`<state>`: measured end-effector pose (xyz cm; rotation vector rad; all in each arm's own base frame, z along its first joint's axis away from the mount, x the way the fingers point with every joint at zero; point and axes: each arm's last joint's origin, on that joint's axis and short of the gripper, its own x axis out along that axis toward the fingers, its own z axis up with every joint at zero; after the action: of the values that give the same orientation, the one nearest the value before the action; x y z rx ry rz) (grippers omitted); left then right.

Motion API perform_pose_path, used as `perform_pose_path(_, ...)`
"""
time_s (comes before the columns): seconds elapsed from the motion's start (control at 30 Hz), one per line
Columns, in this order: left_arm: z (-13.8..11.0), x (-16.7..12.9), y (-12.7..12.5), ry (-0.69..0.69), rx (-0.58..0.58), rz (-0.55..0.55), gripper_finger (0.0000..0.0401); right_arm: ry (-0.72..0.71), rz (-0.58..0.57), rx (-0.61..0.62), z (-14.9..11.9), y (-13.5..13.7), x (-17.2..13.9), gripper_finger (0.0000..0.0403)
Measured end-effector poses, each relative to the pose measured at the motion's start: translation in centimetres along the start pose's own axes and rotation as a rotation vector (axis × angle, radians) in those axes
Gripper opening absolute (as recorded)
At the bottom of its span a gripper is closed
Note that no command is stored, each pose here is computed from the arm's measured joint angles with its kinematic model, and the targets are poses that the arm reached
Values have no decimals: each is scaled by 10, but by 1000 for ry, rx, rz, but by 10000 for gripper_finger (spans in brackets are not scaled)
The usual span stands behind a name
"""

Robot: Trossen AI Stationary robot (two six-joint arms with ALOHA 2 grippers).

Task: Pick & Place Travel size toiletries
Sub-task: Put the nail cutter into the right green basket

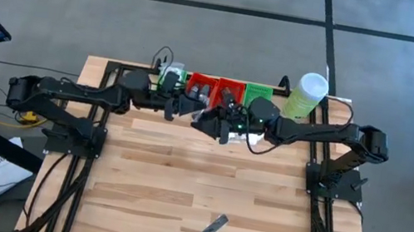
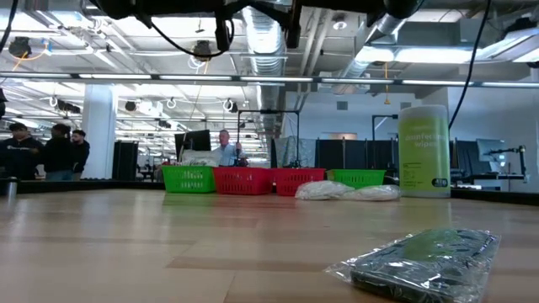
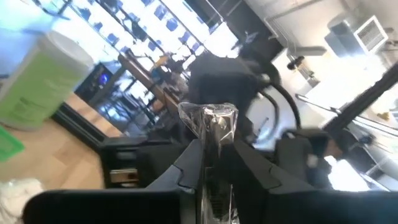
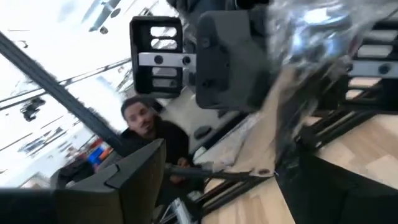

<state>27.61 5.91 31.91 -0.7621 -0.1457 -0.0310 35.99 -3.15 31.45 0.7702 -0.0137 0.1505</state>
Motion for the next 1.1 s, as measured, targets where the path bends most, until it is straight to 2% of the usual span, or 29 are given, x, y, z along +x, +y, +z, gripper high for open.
perform_pose_path(0.17, -2, 0, -2, 15, -5, -11, 44, 18, -7, 35, 3, -5, -1, 266)
perform_pose_path(0.3, -2, 0, -2, 17, -6, -10, 44, 19, -7, 44, 3, -6, -2, 234)
perform_pose_path(0.43, -3, 0, -2, 18, -9, -10, 44, 22, -3, 52, 3, -6, -2, 181)
perform_pose_path(0.63, -3, 0, -2, 25, -28, -17, 44, 32, 0, 60, 3, -6, -2, 70)
perform_pose_path(0.83, -3, 0, -2, 30, -22, -19, 67, 31, -2, 80, 3, -6, -2, 69)
perform_pose_path(1.1, -2, 0, 1, 32, -7, -1, 156, 82, -60, 134, -1, -12, -3, 69)
